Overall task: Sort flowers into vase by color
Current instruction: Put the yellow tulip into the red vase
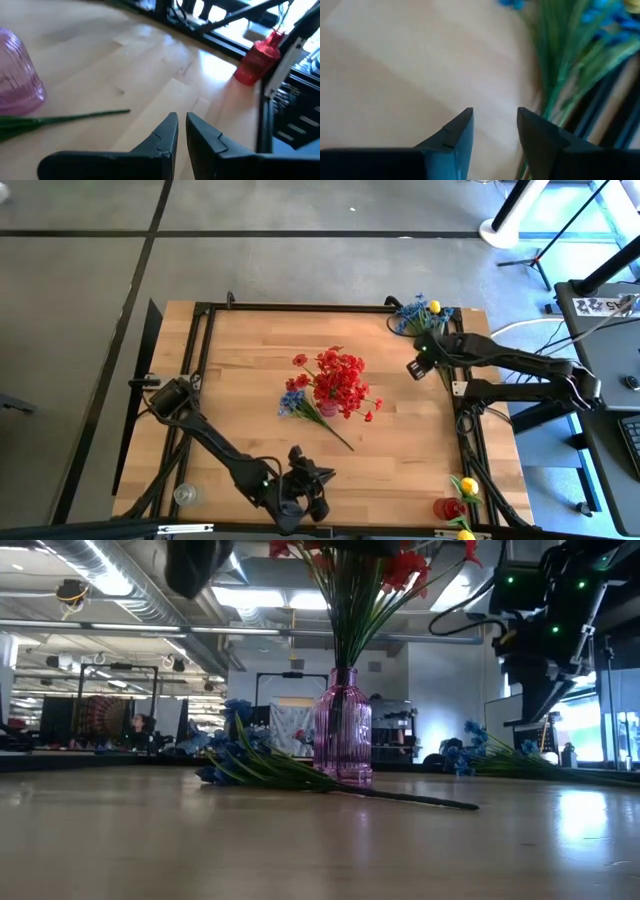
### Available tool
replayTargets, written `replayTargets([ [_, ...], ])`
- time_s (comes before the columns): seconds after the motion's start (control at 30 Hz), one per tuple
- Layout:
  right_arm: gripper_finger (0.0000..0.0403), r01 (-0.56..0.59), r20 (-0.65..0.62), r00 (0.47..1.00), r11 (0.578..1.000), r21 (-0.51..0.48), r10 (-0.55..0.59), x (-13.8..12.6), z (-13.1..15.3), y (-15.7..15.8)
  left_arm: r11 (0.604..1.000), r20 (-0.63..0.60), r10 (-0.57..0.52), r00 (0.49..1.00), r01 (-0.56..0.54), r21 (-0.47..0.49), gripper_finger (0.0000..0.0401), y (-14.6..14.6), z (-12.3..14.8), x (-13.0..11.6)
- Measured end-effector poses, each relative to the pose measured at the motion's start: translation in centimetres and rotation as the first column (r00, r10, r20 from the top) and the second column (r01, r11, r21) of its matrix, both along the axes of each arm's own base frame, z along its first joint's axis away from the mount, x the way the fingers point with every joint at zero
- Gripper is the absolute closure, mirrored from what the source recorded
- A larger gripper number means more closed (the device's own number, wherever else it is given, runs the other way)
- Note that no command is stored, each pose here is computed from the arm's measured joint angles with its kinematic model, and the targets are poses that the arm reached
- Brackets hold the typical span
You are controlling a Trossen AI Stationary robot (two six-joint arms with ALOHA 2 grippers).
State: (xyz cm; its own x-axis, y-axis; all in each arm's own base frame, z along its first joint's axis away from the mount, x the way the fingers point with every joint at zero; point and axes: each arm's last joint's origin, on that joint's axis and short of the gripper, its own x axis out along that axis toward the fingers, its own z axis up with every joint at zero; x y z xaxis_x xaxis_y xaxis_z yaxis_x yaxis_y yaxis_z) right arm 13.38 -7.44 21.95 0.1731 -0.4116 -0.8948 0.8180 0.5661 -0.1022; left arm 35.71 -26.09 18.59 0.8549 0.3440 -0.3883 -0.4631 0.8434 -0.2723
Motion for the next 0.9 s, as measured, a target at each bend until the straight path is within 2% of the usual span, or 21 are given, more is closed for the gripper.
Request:
replayTargets([
  [0.23, 0.0245, 0.239, -0.033, 0.97, 0.97, -0.045, -0.24, -0.1, -3.0, -0.4, 1.0, 0.044, 0.007, 0.999, -0.008, 0.014, 0.0367, 0.8, -2.1, -0.5],
  [0.4, 0.0244, 0.416, 0.023, 0.909, 0.908, -0.051, -0.416, -0.2, -5.2, -0.4, 0.996, 0.103, 0.084, 0.991, -0.08, -0.045, 0.0367, 1.4, -4.0, -1.8],
  [0.5, 0.0244, 0.466, 0.053, 0.885, 0.878, -0.108, -0.463, -0.4, -6.0, -0.5, 0.995, 0.106, 0.087, 0.991, -0.082, -0.053, 0.0367, 1.0, -4.5, -2.6],
  [0.9, 0.0244, 0.64, 0.115, 0.768, 0.752, -0.157, -0.63, -2.6, -8.5, -2.3, 0.992, 0.141, 0.118, 0.983, -0.122, 0.026, 0.0367, 0.0, -4.5, -3.7],
])
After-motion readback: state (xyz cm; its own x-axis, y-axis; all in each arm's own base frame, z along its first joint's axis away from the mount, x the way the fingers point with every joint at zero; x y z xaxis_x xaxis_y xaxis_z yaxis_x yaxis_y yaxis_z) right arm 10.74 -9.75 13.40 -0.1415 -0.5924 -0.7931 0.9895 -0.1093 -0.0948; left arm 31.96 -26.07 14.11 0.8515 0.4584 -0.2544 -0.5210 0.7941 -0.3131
